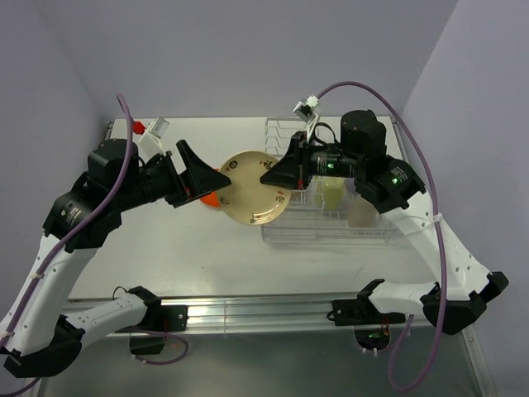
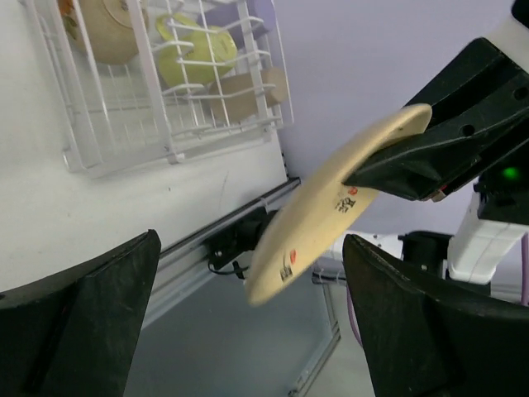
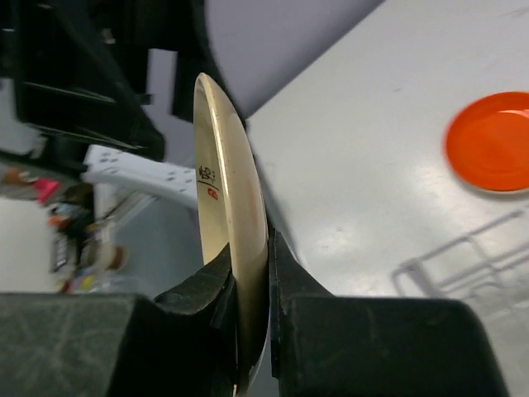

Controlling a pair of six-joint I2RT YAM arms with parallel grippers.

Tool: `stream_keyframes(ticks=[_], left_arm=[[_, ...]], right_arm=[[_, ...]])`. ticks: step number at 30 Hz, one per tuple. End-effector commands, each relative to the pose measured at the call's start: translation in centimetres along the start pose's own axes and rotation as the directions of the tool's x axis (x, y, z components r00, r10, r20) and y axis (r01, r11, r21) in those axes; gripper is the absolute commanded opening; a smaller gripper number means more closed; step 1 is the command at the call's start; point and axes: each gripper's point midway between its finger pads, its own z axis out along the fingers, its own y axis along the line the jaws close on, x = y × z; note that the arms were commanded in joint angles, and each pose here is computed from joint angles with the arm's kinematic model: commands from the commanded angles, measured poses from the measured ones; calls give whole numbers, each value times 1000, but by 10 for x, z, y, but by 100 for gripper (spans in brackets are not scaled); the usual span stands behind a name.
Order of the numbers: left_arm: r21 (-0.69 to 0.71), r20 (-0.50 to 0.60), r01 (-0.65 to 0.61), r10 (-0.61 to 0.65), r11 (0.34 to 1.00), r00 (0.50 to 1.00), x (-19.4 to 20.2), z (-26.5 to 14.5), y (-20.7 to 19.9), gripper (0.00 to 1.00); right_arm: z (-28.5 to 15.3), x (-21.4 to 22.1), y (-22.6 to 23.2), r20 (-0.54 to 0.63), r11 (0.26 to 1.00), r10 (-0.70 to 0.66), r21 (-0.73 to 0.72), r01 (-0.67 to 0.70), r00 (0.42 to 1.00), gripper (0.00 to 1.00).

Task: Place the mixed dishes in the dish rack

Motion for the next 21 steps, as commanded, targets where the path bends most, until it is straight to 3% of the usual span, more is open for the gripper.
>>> stream_keyframes(ticks=[1,5,10,15,18,21], left_arm=[[-19,118,6,-3,1000,993,-20,-11,-3,99],[-45,147,38,-31,998,989,-20,-17,2,99],[-46,104,70,-65,996,993,-6,-14,11,96],[-74,54,99,-96,992,994,9,-9,26,95],[-88,33,110,-108,990,994,15,-5,32,95],[-100,14,110,-109,989,994,19,-3,37,94]], right_arm=[[-15,-25,-26,84,959,-222,201,201,971,0],[-36,-54,-60,123,866,-381,394,307,916,0],[-56,-84,-99,29,702,-607,487,519,794,0],[-76,-110,-131,-28,582,-711,537,611,702,0],[-80,-122,-144,-44,504,-783,540,674,620,0],[-75,-134,-137,-41,394,-881,489,778,472,0]])
